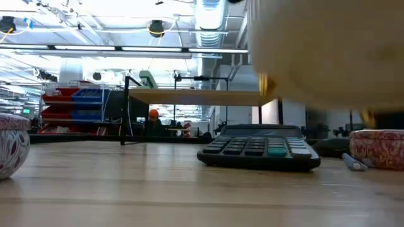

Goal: Stock shelves
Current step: Put the white desk organizer on the shelf

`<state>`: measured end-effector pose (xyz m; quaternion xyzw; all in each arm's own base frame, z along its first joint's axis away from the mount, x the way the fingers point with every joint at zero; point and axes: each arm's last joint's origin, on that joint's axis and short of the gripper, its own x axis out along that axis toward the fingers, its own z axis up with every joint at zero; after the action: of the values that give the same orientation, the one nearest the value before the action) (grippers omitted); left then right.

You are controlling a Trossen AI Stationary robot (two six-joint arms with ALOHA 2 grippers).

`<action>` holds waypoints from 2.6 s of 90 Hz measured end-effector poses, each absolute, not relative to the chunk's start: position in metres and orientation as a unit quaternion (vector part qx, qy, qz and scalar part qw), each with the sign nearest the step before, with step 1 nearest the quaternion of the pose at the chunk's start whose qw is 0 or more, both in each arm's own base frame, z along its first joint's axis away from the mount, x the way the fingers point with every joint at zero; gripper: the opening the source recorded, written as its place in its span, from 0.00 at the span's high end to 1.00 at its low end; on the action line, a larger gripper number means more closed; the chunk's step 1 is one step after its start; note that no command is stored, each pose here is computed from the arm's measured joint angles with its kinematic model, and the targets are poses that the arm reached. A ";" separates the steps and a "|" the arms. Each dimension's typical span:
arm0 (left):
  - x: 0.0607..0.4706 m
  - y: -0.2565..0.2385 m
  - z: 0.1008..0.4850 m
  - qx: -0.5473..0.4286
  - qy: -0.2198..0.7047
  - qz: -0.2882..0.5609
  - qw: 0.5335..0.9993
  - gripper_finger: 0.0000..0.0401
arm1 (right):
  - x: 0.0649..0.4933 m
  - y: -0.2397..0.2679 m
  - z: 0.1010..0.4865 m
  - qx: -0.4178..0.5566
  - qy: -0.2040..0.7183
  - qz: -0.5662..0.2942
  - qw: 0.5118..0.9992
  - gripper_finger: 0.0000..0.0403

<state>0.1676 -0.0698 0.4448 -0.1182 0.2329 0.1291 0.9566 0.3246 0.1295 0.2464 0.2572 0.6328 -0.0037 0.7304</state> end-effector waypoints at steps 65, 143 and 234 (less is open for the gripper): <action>0.167 -0.069 0.445 -0.098 0.234 0.125 0.959 0.41 | 0.335 -0.033 0.403 0.331 0.395 -0.183 0.837 1.00; 0.169 -0.063 0.446 -0.071 0.223 0.162 0.959 0.41 | 0.330 -0.208 0.359 0.403 0.380 -0.352 0.755 1.00; 0.170 -0.061 0.446 -0.067 0.226 0.163 0.958 0.41 | 0.354 -0.229 0.337 0.425 0.412 -0.378 0.711 1.00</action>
<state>0.1698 -0.0612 0.4456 -0.0671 0.2258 0.1630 0.9581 0.3538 -0.2294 0.3371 0.4253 0.4122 -0.3785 0.7113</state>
